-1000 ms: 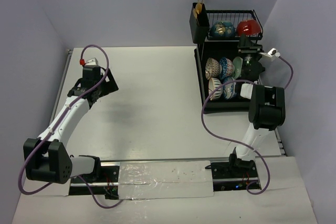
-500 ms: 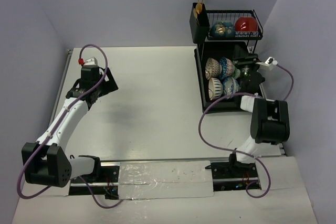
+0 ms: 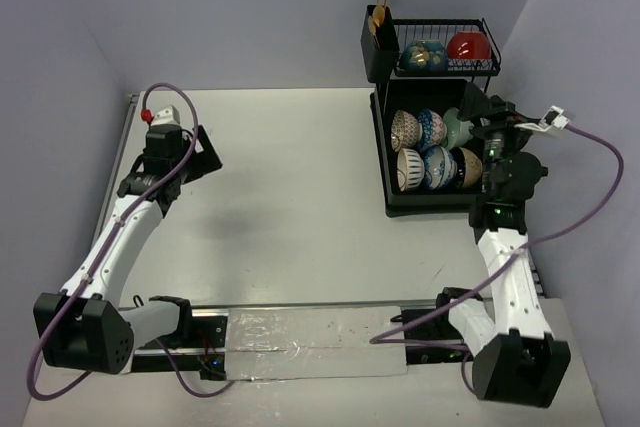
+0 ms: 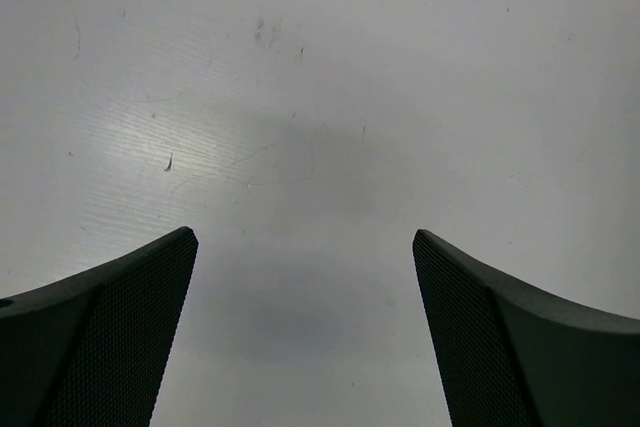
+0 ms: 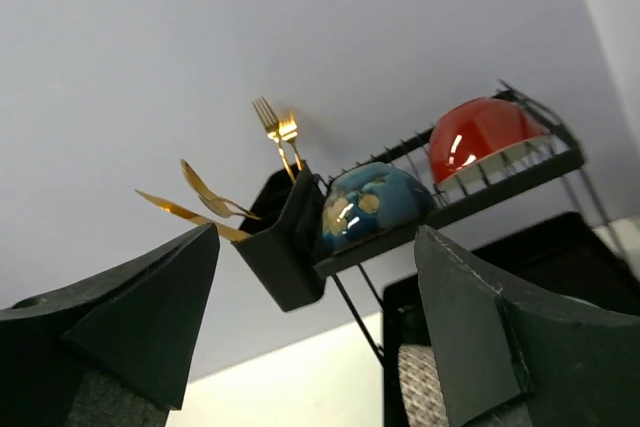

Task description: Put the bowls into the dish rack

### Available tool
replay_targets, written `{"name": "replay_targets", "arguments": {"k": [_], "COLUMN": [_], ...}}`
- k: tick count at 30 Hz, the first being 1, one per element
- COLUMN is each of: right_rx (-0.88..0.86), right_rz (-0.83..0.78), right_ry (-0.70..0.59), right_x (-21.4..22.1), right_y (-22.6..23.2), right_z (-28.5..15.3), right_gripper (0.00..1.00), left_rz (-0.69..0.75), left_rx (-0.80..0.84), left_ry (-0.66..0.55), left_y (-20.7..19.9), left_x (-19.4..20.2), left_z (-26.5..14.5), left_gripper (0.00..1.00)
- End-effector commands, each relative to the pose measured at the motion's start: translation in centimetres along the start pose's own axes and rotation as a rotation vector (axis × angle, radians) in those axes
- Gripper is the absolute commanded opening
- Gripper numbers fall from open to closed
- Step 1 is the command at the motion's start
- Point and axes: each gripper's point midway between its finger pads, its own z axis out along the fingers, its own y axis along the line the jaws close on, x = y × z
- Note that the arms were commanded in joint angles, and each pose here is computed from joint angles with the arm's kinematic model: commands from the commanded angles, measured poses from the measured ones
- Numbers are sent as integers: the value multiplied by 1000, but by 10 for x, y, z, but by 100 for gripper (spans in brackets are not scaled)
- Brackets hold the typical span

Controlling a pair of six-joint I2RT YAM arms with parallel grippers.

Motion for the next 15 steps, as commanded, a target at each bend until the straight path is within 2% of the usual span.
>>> {"name": "replay_targets", "arguments": {"k": [1,4,5,7,12,15], "right_rx": [111,146,154,172,181,97], "right_rz": [-137,-205,-236,-260,-363,-375], "right_ry": [119,133,139,123,6,-58], "right_x": [-12,-45,-59,-75,-128,-148], "right_y": [-1,15,23,29,50,73], "right_z": [-17,-33,-44,-55,-102,-125], "right_gripper": [87,90,95,97,100,100], "left_rz": [-19,-33,-36,-46,-51,-40], "left_rx": [54,82,91,113,124,116], "left_ry": [-87,-123,-139,-193,-320,-392], "left_y": [-13,-21,-23,-28,-27,-22], "left_x": [-30,-47,-54,-72,-107,-126], "left_z": [-17,-32,-38,-58,-110,-147], "left_gripper": [95,95,96,96,97,98]}}
